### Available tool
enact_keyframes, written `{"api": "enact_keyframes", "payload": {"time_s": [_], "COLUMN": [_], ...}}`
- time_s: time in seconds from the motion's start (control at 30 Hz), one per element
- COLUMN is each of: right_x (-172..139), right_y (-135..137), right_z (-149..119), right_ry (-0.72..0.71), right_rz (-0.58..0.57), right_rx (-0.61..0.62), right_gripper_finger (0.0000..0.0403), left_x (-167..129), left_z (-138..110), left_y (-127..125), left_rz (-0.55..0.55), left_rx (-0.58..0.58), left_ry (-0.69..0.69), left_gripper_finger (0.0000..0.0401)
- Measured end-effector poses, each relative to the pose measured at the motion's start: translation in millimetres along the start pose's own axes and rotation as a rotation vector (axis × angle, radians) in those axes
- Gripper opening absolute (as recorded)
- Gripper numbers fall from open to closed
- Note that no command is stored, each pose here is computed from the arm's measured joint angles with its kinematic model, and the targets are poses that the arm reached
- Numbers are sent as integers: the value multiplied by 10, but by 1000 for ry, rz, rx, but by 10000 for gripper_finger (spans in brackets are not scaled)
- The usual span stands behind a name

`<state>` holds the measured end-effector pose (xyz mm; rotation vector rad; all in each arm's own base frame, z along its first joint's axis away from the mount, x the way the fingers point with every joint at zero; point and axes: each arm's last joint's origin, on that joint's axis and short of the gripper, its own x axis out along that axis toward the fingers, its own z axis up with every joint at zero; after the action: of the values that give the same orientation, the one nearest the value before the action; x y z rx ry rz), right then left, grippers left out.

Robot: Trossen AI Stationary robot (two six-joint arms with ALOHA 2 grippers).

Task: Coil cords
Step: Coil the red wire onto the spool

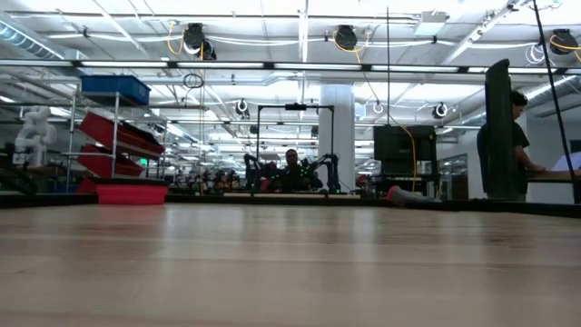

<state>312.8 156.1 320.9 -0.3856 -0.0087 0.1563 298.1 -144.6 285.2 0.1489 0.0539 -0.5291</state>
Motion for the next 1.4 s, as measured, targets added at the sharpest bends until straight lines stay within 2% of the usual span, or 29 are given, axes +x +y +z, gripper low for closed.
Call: {"api": "enact_keyframes", "payload": {"time_s": [0.17,0.33,0.7,1.0,1.17,1.4], "right_x": [18,66,216,314,342,343], "right_y": [-32,-48,-92,-132,-141,-131], "right_z": [-20,-58,-227,-357,-403,-450], "right_ry": [4,-33,-16,-16,-3,28], "right_rz": [-3,95,89,155,157,232], "right_rx": [21,48,80,130,160,198], "right_gripper_finger": [0,0,0,0,0,0], "left_x": [0,0,0,-3,-3,-12], "left_z": [2,3,17,57,67,116], "left_y": [-17,-16,-15,-29,-68,-95], "left_rz": [-49,-50,-48,-89,-100,-76], "left_rx": [0,0,2,10,45,91], "left_ry": [-7,-7,-22,-67,-73,-108], "left_gripper_finger": [2,2,2,2,2,2]}}
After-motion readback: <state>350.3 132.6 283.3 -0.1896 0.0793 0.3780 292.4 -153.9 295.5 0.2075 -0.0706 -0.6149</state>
